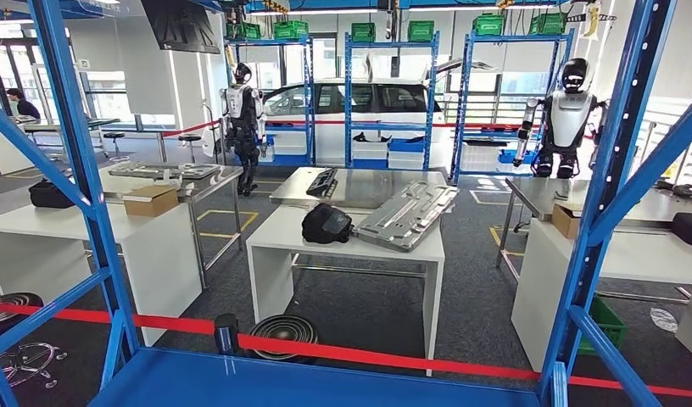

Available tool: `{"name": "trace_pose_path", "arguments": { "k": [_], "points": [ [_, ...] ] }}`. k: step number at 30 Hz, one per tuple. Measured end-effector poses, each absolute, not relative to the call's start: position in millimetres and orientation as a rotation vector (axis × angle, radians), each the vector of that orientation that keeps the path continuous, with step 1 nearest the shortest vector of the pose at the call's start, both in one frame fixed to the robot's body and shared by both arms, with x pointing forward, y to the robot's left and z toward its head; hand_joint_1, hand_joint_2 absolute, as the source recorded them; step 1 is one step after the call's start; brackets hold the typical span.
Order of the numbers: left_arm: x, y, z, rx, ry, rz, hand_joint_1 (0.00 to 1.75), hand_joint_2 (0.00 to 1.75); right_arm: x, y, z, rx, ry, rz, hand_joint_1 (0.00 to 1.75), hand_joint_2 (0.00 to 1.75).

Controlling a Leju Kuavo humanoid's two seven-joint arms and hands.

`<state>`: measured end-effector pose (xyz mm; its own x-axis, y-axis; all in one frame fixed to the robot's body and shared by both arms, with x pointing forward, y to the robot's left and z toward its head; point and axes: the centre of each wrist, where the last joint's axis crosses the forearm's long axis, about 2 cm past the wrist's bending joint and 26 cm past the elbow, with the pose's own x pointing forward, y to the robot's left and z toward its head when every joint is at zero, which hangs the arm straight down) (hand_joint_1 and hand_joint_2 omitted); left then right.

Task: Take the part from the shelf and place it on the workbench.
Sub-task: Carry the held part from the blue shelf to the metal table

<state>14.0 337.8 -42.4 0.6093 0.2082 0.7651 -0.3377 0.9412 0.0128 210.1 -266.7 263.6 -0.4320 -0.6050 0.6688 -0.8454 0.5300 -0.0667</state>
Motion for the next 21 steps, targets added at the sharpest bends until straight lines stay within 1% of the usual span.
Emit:
{"name": "trace_pose_path", "arguments": {
  "k": [5,11,17,21],
  "points": [
    [13.3,337.4,-43.0,0.161,-0.859,0.323,0.0,1.75,211.1,-268.9,262.2,1.148,-2.182,0.556,1.75,1.75],
    [6.2,336.8,-43.0,0.168,-0.85,0.359,0.0,1.75,211.6,-272.4,258.9,1.004,-2.224,0.616,1.75,1.75],
    [7.4,335.0,-43.0,0.162,-0.85,0.361,0.0,1.75,210.3,-274.4,256.4,0.96,-2.22,0.639,1.75,1.75],
    [7.8,335.5,-41.3,0.175,-0.84,0.385,0.0,1.75,213.4,-275.5,259.3,0.866,-2.239,0.668,1.75,1.75]
  ]
}}
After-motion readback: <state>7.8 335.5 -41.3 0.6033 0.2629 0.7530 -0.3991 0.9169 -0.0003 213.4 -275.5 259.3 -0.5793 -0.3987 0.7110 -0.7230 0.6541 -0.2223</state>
